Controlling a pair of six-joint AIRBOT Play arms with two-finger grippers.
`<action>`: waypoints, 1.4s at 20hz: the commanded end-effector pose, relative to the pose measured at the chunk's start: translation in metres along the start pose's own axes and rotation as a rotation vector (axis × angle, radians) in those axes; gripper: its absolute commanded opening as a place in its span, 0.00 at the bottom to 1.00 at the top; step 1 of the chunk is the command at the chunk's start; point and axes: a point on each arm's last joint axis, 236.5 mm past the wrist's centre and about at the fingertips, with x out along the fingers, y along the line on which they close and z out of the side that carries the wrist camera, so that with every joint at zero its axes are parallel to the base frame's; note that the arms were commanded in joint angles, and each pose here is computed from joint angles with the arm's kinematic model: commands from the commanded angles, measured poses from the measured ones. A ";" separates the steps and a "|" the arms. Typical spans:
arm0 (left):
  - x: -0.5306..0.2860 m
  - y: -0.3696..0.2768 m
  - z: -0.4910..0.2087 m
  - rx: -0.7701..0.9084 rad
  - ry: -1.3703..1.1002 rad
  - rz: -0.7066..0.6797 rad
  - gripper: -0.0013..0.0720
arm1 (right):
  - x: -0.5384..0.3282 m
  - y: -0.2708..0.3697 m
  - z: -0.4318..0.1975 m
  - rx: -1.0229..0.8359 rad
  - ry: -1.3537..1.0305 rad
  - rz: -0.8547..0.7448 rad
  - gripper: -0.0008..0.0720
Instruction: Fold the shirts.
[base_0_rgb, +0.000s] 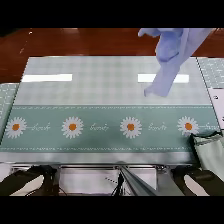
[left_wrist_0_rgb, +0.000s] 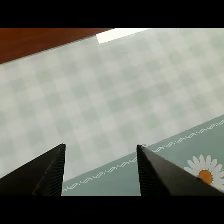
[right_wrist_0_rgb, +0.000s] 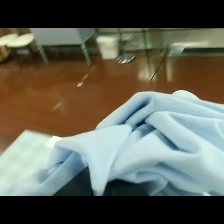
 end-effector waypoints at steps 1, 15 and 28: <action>-0.038 -0.009 -0.001 0.023 -0.046 0.010 0.76 | 0.005 0.032 -0.053 -0.030 0.212 0.072 0.04; 0.040 0.013 -0.080 -0.065 0.258 0.016 0.76 | 0.160 0.126 -0.431 -0.325 1.113 0.160 0.63; 0.158 -0.011 -0.264 -0.491 0.545 -0.352 0.76 | 0.042 -0.166 -0.258 0.048 1.007 -0.397 0.77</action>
